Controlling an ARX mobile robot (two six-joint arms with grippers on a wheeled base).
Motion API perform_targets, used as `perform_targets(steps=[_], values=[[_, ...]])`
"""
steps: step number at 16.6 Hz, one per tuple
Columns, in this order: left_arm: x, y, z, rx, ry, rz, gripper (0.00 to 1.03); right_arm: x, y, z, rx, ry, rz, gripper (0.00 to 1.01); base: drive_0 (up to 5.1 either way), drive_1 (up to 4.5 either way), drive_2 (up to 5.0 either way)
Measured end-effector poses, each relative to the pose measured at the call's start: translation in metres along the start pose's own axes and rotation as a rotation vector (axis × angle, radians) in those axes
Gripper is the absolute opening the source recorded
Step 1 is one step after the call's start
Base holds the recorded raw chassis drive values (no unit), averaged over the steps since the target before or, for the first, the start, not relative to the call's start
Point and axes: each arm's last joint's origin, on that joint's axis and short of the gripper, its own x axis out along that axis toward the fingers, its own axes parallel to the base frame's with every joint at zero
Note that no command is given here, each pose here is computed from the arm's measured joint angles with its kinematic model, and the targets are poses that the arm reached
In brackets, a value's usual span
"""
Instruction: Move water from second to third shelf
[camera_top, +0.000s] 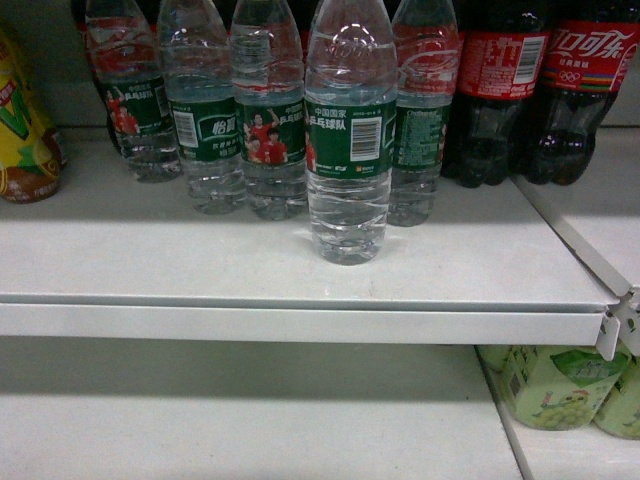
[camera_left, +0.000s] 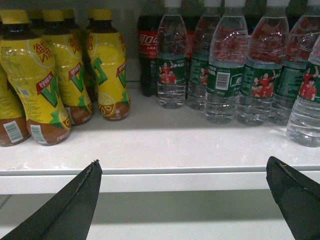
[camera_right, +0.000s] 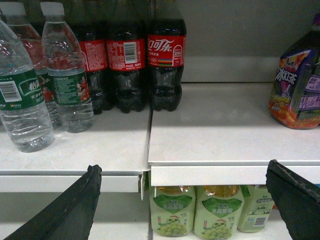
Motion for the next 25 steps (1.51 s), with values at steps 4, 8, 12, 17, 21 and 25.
perform_targets(steps=[4,8,12,17,21,25], values=[[0.0000,0.0000,0.0000,0.000,0.000,0.000,0.98,0.0000,0.0000,0.0000,0.000,0.000,0.000,0.98,0.0,0.00,0.0],[0.0000,0.0000,0.0000,0.000,0.000,0.000,0.98,0.0000,0.0000,0.0000,0.000,0.000,0.000,0.98,0.0,0.00,0.0],[0.0000,0.0000,0.0000,0.000,0.000,0.000,0.98,0.0000,0.0000,0.0000,0.000,0.000,0.000,0.98,0.0,0.00,0.0],[0.0000,0.0000,0.0000,0.000,0.000,0.000,0.98,0.0000,0.0000,0.0000,0.000,0.000,0.000,0.98,0.0,0.00,0.0],[0.0000,0.0000,0.0000,0.000,0.000,0.000,0.98,0.0000,0.0000,0.0000,0.000,0.000,0.000,0.98,0.0,0.00,0.0],[0.0000,0.0000,0.0000,0.000,0.000,0.000,0.98,0.0000,0.0000,0.0000,0.000,0.000,0.000,0.98,0.0,0.00,0.0]])
